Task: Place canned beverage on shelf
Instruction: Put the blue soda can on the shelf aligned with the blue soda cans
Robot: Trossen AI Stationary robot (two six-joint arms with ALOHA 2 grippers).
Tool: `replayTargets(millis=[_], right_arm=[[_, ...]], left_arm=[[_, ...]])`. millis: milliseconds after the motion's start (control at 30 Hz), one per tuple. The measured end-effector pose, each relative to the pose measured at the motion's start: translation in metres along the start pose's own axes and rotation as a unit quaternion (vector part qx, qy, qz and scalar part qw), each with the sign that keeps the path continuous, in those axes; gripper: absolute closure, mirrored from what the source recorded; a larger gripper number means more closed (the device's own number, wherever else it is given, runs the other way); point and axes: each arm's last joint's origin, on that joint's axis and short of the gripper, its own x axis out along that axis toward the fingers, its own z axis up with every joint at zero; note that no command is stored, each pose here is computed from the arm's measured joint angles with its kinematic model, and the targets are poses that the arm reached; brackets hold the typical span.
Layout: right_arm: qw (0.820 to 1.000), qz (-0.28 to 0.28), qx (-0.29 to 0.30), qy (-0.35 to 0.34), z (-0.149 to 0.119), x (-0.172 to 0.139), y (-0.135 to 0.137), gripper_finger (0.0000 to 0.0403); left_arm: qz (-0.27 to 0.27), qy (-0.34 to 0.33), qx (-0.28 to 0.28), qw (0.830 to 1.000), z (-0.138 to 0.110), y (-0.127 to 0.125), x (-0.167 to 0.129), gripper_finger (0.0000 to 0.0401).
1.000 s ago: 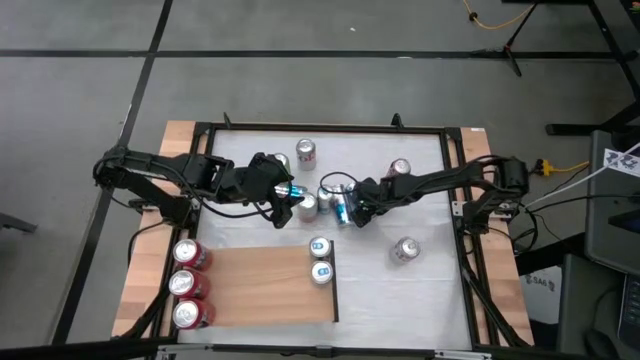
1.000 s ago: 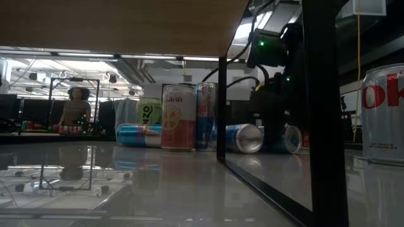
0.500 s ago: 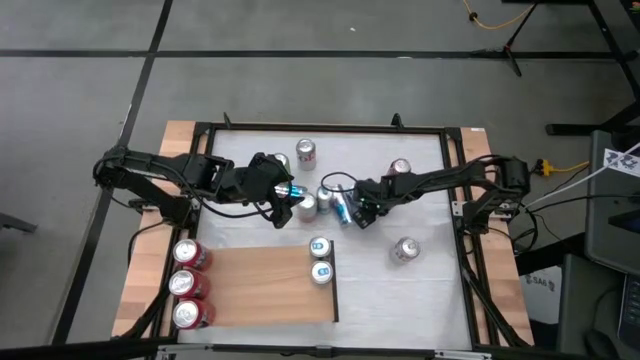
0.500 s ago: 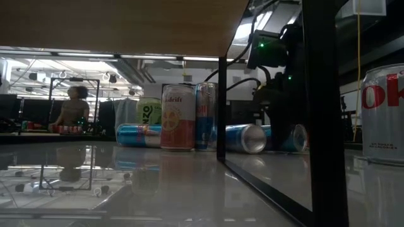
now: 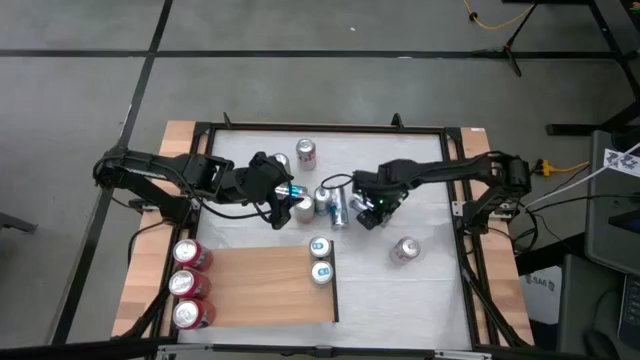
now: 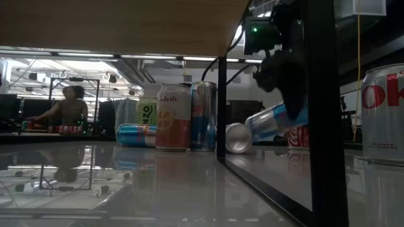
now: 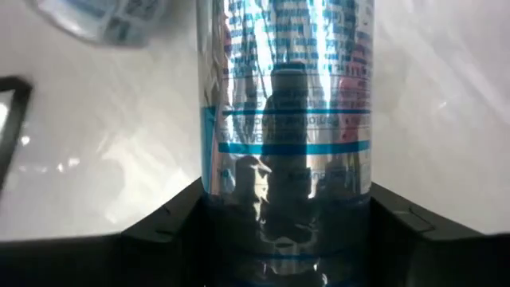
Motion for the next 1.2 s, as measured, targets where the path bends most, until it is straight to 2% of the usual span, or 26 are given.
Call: replayTargets(millis=[267, 433, 533, 667, 900, 1200], right_arm=[[0.997, 0.027, 0.011, 0.074, -0.006, -0.051, 0.015, 0.0176], [0.988, 0.062, 0.042, 0.135, -0.014, -0.076, 0.022, 0.0178], [0.981, 0.064, 0.064, 0.173, -0.022, -0.085, 0.025, 0.0177], [0.967, 0.065, 0.084, 0.23, -0.038, -0.086, 0.034, 0.0177], [0.948, 0.076, 0.072, 0.302, -0.073, -0.078, 0.065, 0.0177], [0.932, 0.008, 0.069, 0.355, -0.129, -0.066, 0.095, 0.0177]], left_arm=[[-0.002, 0.0, 0.021, 1.0, 0.0, -0.001, 0.0, 0.0106], [-0.002, 0.0, 0.021, 1.0, 0.0, -0.001, 0.0, 0.0106], [-0.002, 0.0, 0.021, 1.0, 0.0, -0.001, 0.0, 0.0106], [-0.002, 0.0, 0.021, 1.0, 0.0, -0.001, 0.0, 0.0106], [-0.002, 0.0, 0.021, 1.0, 0.0, -0.001, 0.0, 0.0106], [-0.002, 0.0, 0.021, 1.0, 0.0, -0.001, 0.0, 0.0106]])
